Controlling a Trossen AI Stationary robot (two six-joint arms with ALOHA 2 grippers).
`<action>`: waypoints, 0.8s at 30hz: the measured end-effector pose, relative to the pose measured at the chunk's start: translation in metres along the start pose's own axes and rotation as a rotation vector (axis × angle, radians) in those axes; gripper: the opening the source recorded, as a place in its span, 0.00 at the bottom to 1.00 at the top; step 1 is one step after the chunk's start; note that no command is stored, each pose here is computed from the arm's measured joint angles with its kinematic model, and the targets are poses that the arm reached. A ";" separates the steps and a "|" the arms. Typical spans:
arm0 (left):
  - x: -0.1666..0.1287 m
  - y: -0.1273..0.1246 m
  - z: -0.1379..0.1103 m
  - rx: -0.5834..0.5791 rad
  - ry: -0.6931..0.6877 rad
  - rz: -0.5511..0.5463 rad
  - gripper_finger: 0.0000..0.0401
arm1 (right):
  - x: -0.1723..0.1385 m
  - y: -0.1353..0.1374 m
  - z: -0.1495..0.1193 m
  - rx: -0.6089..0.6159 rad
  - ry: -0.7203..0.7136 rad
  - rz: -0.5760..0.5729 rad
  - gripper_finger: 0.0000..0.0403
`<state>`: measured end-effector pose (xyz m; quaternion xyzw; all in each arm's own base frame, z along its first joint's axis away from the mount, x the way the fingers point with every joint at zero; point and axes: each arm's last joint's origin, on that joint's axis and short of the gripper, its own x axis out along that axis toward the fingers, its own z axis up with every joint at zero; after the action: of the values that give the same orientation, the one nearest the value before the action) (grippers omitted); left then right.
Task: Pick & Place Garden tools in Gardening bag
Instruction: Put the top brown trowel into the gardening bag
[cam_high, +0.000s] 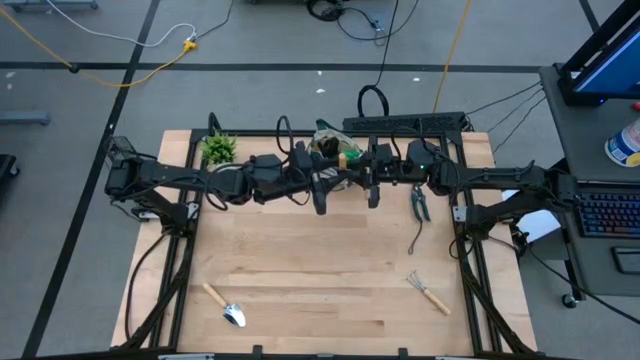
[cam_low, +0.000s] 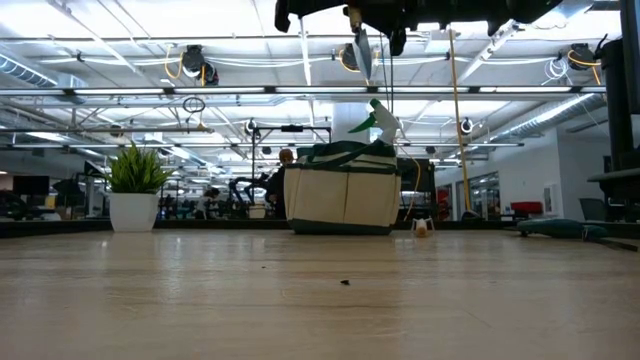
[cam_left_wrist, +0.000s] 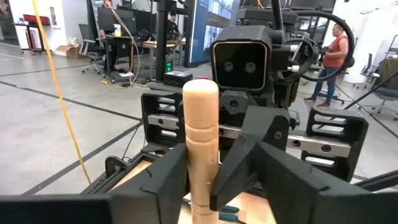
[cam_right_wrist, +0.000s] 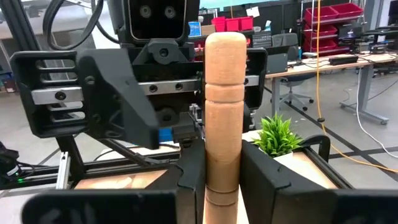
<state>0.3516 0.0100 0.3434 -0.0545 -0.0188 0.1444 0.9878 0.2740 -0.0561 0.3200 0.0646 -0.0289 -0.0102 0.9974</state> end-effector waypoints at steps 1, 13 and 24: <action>-0.001 0.000 0.001 0.000 -0.001 0.001 0.52 | 0.000 0.000 0.000 -0.001 0.001 0.000 0.15; -0.016 0.009 0.000 0.078 0.157 0.077 0.76 | -0.005 -0.011 0.005 -0.023 -0.014 -0.044 0.15; -0.043 0.017 -0.006 0.065 0.410 0.120 0.78 | -0.007 -0.020 0.006 -0.025 -0.018 -0.071 0.15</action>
<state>0.3060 0.0132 0.3343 -0.0519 0.1905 0.1894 0.9618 0.2662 -0.0766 0.3233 0.0530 -0.0353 -0.0463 0.9969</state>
